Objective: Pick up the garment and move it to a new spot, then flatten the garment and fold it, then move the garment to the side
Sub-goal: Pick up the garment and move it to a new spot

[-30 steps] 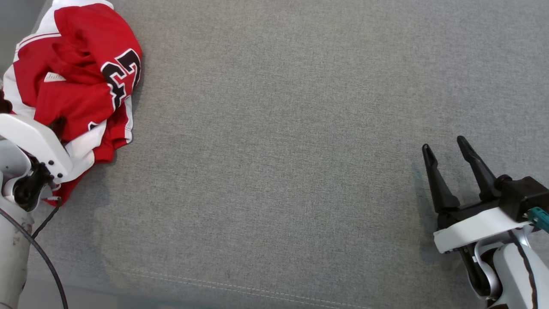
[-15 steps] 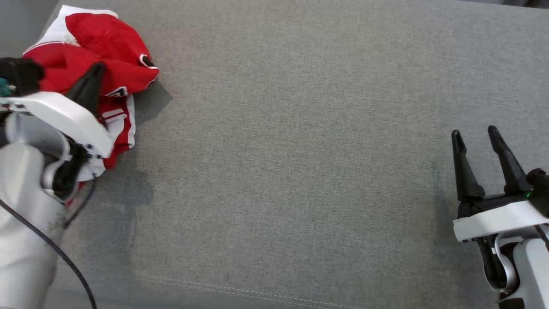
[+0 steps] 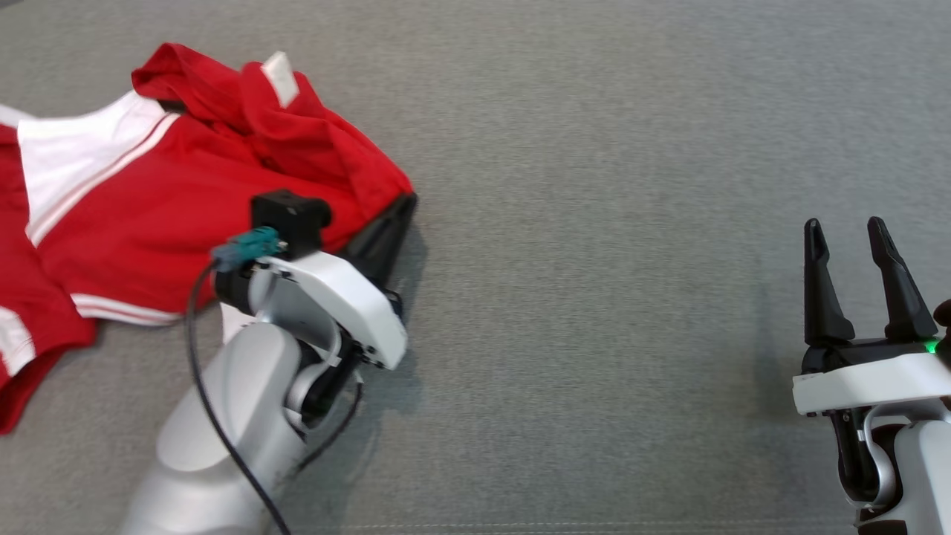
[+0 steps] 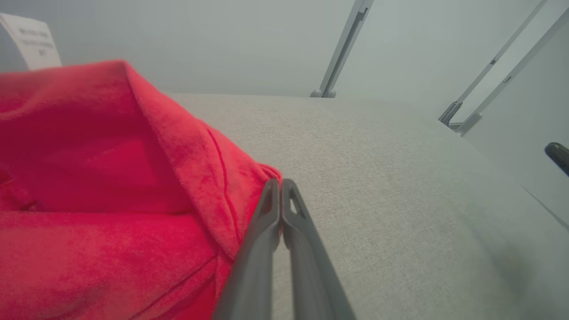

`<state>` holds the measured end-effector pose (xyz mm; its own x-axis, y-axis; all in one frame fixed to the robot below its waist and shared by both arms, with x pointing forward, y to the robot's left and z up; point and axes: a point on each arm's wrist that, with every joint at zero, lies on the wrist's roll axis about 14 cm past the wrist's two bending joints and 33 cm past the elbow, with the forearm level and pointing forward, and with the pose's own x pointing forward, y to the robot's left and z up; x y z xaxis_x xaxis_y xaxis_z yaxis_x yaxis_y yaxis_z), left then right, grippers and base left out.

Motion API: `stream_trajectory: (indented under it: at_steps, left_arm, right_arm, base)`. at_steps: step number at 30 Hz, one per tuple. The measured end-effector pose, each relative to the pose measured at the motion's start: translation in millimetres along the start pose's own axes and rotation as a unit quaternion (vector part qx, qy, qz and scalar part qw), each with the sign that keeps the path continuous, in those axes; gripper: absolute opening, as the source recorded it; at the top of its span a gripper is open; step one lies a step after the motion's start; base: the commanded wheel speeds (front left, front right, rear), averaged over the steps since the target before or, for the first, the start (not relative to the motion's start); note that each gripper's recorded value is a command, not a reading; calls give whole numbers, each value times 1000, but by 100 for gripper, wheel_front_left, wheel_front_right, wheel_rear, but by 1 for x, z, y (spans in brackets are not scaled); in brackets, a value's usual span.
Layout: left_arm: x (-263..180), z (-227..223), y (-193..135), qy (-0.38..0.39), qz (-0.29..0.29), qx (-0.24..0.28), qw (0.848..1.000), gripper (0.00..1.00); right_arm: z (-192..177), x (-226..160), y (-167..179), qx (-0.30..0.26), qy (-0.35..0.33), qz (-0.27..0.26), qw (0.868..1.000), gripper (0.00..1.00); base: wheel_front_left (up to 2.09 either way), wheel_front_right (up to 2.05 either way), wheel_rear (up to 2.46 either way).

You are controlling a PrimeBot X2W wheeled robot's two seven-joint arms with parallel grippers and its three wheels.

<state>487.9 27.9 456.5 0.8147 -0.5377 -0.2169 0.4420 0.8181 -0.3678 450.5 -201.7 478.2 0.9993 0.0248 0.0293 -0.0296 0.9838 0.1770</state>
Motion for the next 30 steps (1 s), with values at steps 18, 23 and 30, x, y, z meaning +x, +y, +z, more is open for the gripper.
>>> stream_trajectory:
  at_steps: [18, 23, 30]
  left_arm:
    - [69, -47, -209, 57, -271, 52, 959, 0]
    - [76, -69, -233, 84, -302, 54, 948, 0]
    - [81, -79, -212, 92, -275, 49, 956, 100]
  right_arm:
    - [27, -91, -92, -19, -8, -168, 986, 100]
    - [32, -113, -111, -24, -8, -207, 978, 100]
    - [19, -101, -104, -16, 5, -197, 980, 100]
  base:
    - [0, 0, 0]
    - [0, 0, 0]
    - [0, 0, 0]
